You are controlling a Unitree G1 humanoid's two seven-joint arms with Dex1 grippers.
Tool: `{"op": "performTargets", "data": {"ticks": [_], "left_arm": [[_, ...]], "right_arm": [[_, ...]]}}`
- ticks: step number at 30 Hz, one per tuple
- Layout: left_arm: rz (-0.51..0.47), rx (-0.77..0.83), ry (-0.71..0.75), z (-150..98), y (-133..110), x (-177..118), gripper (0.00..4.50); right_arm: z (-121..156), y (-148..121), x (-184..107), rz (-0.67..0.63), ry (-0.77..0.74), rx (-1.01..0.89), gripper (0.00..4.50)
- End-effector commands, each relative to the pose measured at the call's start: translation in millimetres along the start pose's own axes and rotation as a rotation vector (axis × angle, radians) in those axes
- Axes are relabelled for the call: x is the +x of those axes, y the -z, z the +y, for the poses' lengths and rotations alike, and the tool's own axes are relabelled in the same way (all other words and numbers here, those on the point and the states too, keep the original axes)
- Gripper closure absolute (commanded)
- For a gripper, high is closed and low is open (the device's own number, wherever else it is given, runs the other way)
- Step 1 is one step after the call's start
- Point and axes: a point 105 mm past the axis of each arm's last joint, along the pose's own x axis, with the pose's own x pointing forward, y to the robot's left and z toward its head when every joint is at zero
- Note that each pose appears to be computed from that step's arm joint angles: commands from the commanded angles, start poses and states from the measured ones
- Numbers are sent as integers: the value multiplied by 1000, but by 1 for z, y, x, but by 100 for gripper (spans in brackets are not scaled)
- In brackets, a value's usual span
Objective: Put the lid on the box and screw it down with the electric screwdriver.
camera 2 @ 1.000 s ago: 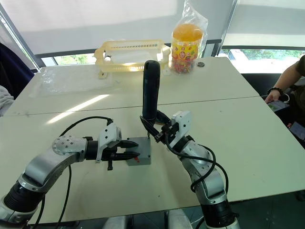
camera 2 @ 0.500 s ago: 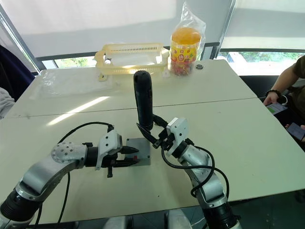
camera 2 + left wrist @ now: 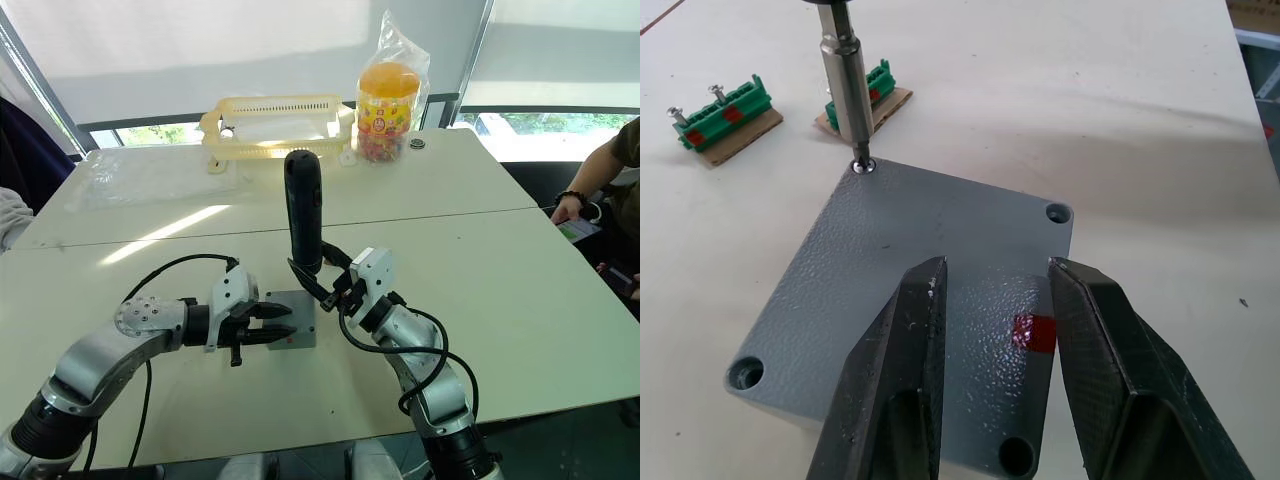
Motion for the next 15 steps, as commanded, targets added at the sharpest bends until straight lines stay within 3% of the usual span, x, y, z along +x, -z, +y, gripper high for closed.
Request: {"op": "performTargets", "data": {"ticks": [1,15], "left_arm": [[120,-43,-43,7,30,-1,290],[161,-69,-36,-3,46,3,290]], "right_arm": [[7,7,0,18,-17,37,269],[14,17,-3,48,-47,42,269]]}}
